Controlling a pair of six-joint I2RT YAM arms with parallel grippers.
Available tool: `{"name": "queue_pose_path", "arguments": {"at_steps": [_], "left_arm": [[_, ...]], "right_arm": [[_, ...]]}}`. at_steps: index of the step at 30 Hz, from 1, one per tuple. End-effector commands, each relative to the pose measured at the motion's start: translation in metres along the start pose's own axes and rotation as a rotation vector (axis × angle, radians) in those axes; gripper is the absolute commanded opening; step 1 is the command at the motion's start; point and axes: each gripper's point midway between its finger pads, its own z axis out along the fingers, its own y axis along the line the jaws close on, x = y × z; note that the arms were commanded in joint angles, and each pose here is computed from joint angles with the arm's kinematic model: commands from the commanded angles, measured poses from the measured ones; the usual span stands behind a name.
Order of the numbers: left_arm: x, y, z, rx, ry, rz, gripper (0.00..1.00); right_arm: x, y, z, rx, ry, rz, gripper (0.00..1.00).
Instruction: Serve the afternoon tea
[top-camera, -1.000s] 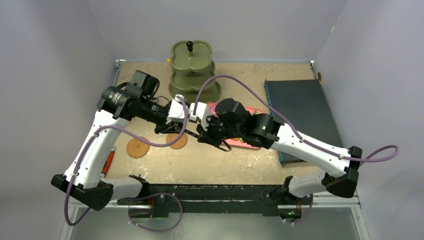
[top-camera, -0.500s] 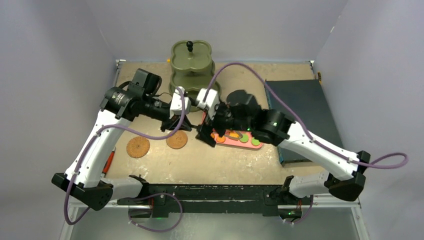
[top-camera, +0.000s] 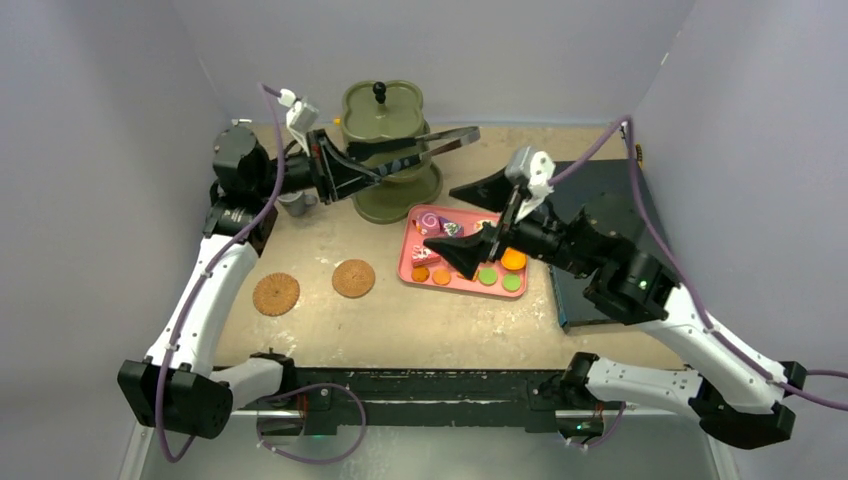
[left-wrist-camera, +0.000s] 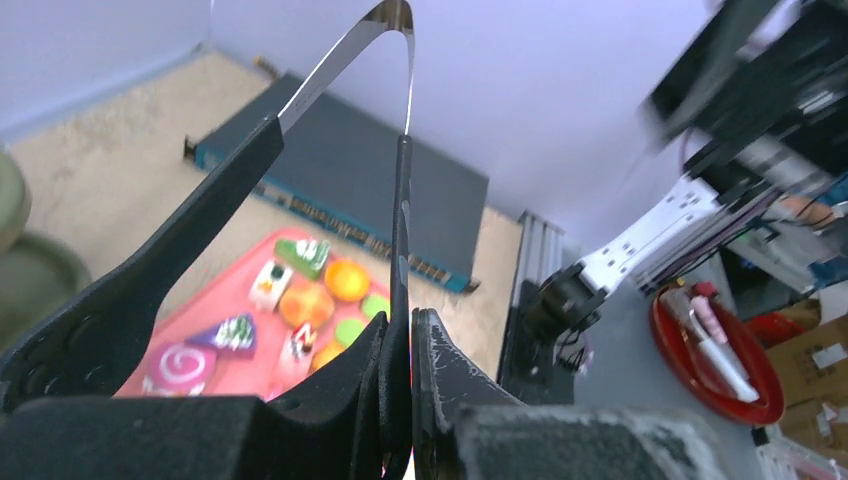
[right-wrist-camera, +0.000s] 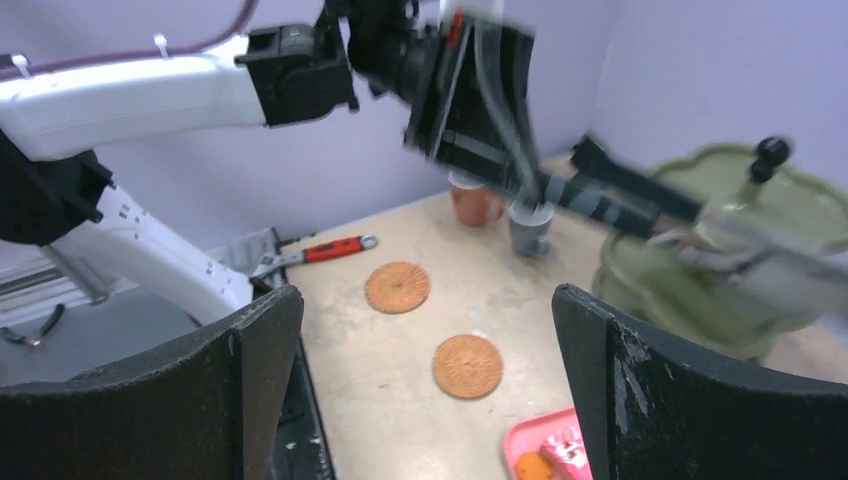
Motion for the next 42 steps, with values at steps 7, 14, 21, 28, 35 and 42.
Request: {"name": "queue_pose_path", "arguments": {"at_steps": [7, 14, 21, 28, 35, 42], "left_arm": [[-0.072, -0.080, -0.016, 0.162, -0.229, 0.069, 0.00], [-0.073, -0.094, -0.021, 0.184, -0.242, 0.112, 0.00], [-0.072, -0.098, -0.023, 0.196, -0.246, 0.124, 0.00], [-0.074, -0.109, -0.026, 0.229, -0.262, 0.135, 0.00], [-0.073, -0.122, -0.031, 0.263, -0.251, 0.168, 0.00], [-0.070, -0.124, -0.031, 0.269, -0.256, 0.168, 0.00]], "right_arm": [[0.043, -0.017, 0.025, 0.043, -0.141, 0.168, 0.98], [0.006, -0.045, 0.050, -0.029, -0.282, 0.189, 0.98], [-0.022, -0.030, 0.046, -0.193, -0.446, 0.125, 0.98], [-0.018, -0.029, 0.043, -0.315, -0.520, 0.123, 0.98], [-0.026, -0.029, 0.040, -0.367, -0.593, 0.102, 0.98], [-0.042, -0.025, 0.038, -0.429, -0.694, 0.096, 0.98]]}}
